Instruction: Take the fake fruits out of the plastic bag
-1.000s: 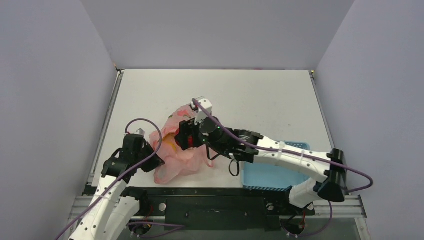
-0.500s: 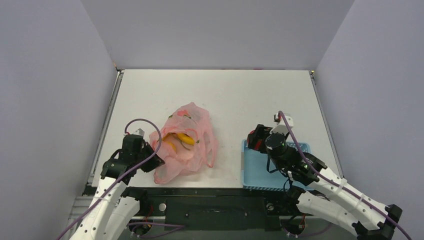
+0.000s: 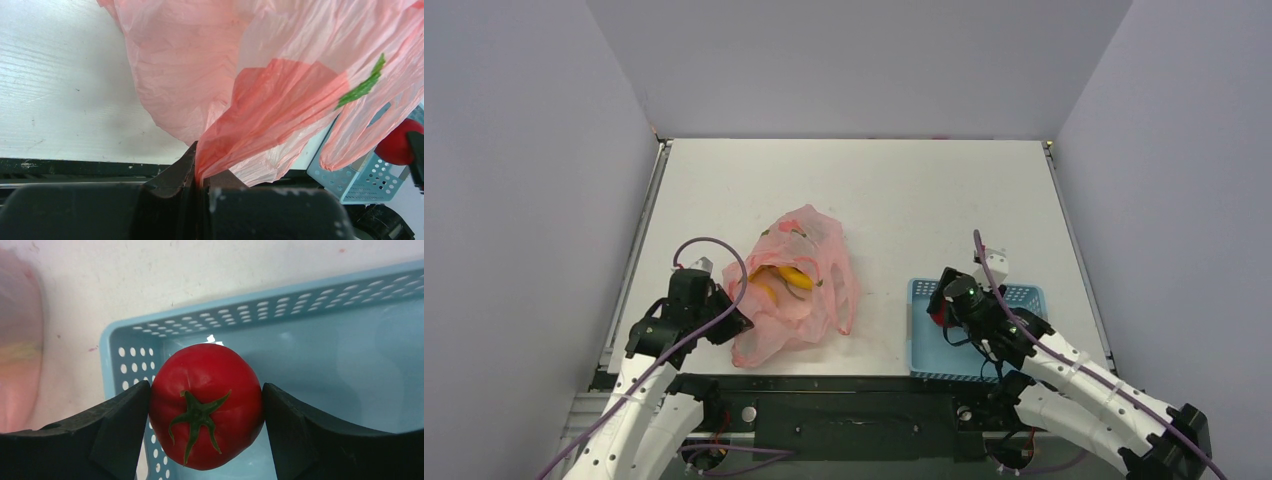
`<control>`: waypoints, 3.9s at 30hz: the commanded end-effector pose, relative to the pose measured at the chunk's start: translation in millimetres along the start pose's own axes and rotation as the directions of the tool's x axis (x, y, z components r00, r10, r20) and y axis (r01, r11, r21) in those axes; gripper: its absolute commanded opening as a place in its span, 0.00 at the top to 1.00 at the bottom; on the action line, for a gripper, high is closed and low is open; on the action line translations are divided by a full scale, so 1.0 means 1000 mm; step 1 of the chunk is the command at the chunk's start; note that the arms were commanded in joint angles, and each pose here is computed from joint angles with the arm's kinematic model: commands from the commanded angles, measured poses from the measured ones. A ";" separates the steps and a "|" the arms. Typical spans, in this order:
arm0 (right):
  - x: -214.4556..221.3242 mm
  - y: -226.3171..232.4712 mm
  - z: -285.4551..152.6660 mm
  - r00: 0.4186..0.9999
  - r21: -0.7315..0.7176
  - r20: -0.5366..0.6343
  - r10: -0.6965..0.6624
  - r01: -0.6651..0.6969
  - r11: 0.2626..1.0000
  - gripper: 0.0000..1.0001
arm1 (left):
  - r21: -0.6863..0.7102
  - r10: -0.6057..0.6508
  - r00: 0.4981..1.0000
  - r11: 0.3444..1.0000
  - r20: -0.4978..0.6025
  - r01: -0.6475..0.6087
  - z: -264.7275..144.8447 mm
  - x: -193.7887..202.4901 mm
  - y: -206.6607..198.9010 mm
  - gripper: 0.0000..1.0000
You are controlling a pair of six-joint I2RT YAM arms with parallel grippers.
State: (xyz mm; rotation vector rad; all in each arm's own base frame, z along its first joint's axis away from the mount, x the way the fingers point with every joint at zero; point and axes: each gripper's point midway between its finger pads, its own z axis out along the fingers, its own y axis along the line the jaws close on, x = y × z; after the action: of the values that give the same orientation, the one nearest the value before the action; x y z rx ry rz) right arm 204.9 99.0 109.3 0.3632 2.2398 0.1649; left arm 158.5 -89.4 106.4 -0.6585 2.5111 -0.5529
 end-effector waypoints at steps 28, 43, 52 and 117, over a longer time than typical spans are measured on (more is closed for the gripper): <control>0.015 0.014 0.013 1.000 -0.095 -0.005 0.004 -0.005 0.996 0.19 | 0.086 0.043 0.999 0.995 -0.002 -0.042 -0.019 -0.011 -0.029 1.00; -0.044 0.079 -0.051 0.977 -0.248 0.173 -0.128 0.169 0.954 0.10 | -0.102 0.234 0.972 0.966 -0.038 -0.237 -0.041 -0.023 -0.003 1.00; -0.003 0.263 -0.097 0.877 -0.572 0.234 -0.420 0.473 0.670 0.30 | -0.059 0.241 0.969 0.968 -0.046 -0.244 -0.042 -0.015 -0.006 1.00; 0.031 0.311 0.130 0.890 -0.295 0.119 -0.440 0.455 0.840 0.28 | -0.081 0.153 0.980 0.983 -0.130 -0.164 -0.066 0.006 -0.007 1.00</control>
State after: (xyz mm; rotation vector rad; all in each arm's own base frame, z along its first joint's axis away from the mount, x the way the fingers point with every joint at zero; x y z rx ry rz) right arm 318.9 428.2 25.7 -0.4347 2.2058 0.2971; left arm 115.1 -64.9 169.4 -0.4738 2.6667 -0.3302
